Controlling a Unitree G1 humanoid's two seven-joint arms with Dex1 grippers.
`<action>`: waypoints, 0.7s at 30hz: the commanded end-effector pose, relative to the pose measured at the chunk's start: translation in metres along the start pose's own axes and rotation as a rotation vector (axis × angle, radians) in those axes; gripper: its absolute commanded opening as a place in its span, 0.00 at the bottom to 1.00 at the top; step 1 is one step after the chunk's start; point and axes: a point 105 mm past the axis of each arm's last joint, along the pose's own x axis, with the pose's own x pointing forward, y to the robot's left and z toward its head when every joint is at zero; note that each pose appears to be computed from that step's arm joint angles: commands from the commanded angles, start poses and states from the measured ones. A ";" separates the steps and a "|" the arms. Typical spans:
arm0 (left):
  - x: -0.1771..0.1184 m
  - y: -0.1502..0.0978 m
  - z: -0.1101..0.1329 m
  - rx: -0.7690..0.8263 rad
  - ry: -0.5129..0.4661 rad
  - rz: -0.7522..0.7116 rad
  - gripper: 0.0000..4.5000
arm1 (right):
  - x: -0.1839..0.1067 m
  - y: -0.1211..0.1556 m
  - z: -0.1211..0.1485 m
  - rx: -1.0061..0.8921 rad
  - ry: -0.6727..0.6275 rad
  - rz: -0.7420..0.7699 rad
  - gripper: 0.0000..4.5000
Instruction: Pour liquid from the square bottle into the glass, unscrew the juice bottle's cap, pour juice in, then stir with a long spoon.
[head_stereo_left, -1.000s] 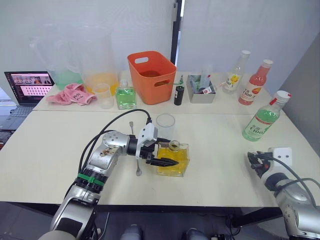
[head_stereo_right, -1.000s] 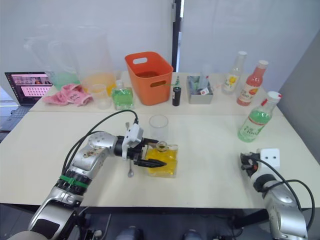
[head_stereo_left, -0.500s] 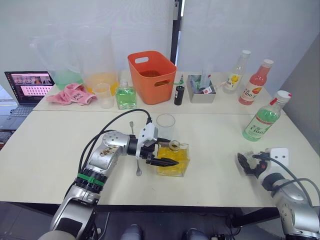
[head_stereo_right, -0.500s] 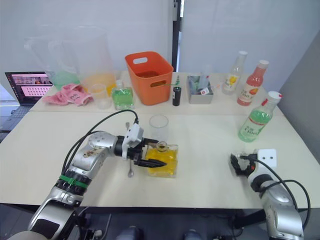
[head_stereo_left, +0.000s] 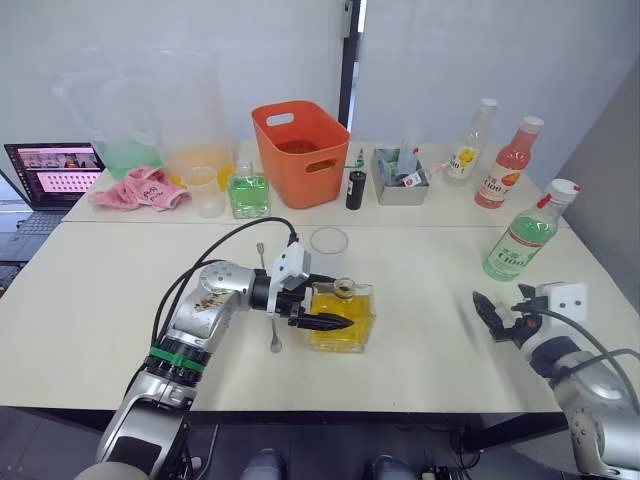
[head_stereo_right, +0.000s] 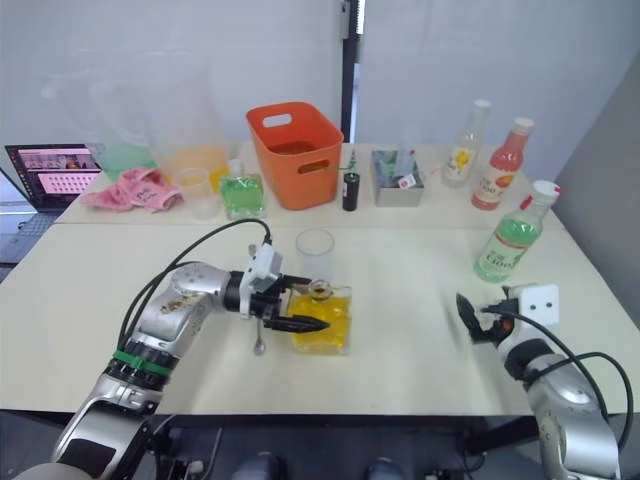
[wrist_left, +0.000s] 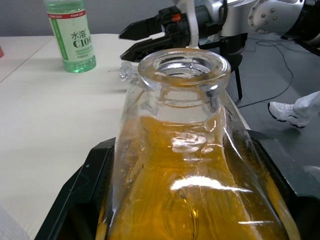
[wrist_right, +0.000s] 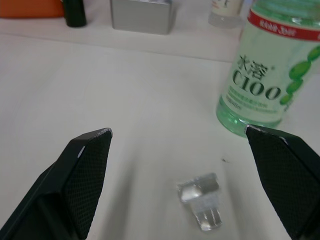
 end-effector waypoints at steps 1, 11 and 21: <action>-0.022 0.001 0.040 0.083 -0.100 0.043 0.63 | -0.003 0.029 0.032 0.003 -0.063 0.189 1.00; -0.075 -0.004 0.055 0.046 -0.050 0.154 0.63 | 0.008 0.097 0.056 0.001 -0.016 0.537 1.00; -0.129 0.044 0.055 0.129 0.052 0.449 0.63 | 0.027 0.114 0.053 -0.039 0.023 0.574 1.00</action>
